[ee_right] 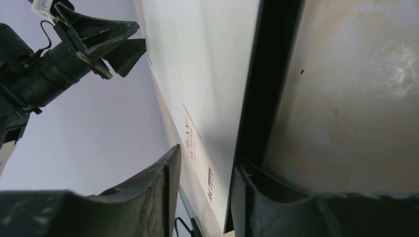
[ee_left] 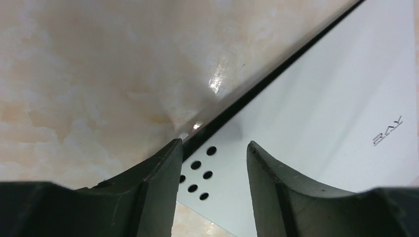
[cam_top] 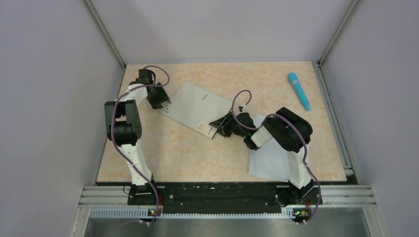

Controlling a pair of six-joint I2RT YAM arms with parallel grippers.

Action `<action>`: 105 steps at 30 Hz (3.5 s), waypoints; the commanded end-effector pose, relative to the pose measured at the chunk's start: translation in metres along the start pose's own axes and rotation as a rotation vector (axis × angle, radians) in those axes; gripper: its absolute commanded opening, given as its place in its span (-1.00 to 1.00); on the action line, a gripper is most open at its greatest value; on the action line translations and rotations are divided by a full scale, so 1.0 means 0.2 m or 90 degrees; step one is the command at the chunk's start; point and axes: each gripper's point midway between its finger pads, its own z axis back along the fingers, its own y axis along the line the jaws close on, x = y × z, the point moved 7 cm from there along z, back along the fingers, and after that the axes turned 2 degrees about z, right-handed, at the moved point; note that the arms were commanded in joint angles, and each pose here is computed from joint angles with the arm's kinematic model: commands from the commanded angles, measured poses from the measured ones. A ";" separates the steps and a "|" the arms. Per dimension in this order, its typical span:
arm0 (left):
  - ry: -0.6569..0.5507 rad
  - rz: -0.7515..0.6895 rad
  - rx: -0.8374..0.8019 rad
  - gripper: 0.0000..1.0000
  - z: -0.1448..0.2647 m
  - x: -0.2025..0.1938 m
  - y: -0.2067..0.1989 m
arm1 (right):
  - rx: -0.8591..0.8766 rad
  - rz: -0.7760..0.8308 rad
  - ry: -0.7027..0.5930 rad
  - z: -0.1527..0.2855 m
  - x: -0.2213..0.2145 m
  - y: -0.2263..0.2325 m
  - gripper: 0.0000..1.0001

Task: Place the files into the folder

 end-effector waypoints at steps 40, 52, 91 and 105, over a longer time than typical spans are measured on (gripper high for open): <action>-0.232 0.168 -0.099 0.88 1.10 0.04 -0.46 | -0.051 0.977 -0.206 0.15 -0.32 0.44 -1.00; -0.231 0.120 -0.025 0.34 1.02 -0.06 -0.34 | -0.063 1.047 -0.204 0.13 -0.39 0.46 -1.00; -0.310 0.107 0.193 0.22 0.98 -0.02 0.22 | 0.031 0.823 -0.036 0.29 -0.40 0.78 0.74; -0.363 0.107 0.041 0.44 1.19 -0.03 0.00 | -0.238 0.832 0.006 -0.35 -0.19 0.60 0.61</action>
